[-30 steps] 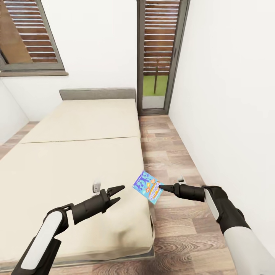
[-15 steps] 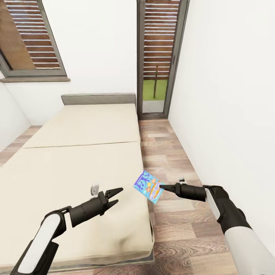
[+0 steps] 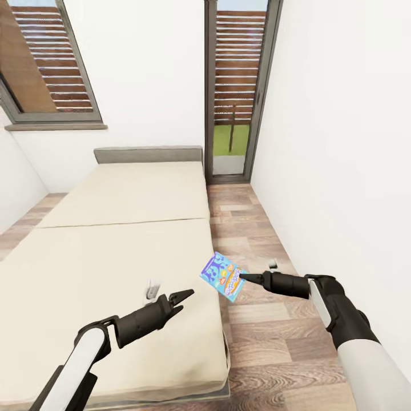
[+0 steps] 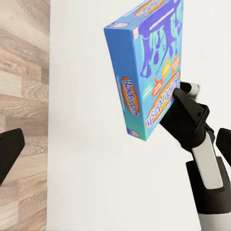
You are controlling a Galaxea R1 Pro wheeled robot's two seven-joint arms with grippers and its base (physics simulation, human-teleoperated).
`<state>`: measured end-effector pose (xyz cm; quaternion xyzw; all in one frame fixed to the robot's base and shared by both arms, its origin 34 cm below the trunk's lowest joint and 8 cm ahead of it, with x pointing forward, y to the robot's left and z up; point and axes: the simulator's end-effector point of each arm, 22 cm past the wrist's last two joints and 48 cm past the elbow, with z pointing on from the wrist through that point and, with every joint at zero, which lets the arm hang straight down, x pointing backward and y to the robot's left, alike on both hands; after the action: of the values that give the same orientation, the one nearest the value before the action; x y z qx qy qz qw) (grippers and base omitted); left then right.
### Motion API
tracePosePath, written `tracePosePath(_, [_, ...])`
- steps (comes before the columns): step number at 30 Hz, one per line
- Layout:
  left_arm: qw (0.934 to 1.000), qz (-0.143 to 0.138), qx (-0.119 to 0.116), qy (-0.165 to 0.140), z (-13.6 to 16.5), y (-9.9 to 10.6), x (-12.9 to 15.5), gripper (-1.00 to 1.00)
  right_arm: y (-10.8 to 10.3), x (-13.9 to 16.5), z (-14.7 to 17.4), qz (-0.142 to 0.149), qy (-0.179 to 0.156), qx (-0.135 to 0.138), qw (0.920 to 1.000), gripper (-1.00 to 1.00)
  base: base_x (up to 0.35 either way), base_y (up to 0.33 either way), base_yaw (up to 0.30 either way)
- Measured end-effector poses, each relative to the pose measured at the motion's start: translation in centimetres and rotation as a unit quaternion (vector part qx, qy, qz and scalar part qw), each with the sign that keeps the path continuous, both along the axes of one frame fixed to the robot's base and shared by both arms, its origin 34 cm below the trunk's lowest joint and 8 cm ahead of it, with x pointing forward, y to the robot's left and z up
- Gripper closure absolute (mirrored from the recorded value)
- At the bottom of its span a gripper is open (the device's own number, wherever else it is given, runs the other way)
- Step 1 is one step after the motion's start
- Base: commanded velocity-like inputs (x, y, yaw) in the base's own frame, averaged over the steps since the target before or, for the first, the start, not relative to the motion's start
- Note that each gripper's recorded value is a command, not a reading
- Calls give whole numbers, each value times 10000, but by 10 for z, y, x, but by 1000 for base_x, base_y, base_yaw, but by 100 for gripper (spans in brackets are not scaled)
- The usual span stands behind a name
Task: Put all the toys in the child's room - the three board games (two on the bed and one on the table), the two jigsaw puzzles on the table, and the tennis ball on the table - inside the toy box on the table in the child's room.
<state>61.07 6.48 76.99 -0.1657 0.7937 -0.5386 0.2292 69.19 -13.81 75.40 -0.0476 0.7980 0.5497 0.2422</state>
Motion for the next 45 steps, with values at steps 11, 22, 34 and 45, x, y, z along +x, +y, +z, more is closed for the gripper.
tracePosePath(11, [9999,54,104,-9,14,-1,-2,-100,-1,2,23,0,-47,-12,10000,100,0,0,0])
tracePosePath(22, [9999,64,114,53,28,-4,-7,-100,0,3,44,12,-64,-17,10000,100,0,0,0])
tracePosePath(34, [9984,494,214,191,27,9,-16,-100,-1,4,64,7,-70,-23,10000,100,0,0,0])
tracePosePath(45, [9968,608,488,153,33,13,-19,-100,1,4,83,32,-78,5,10000,100,0,0,0])
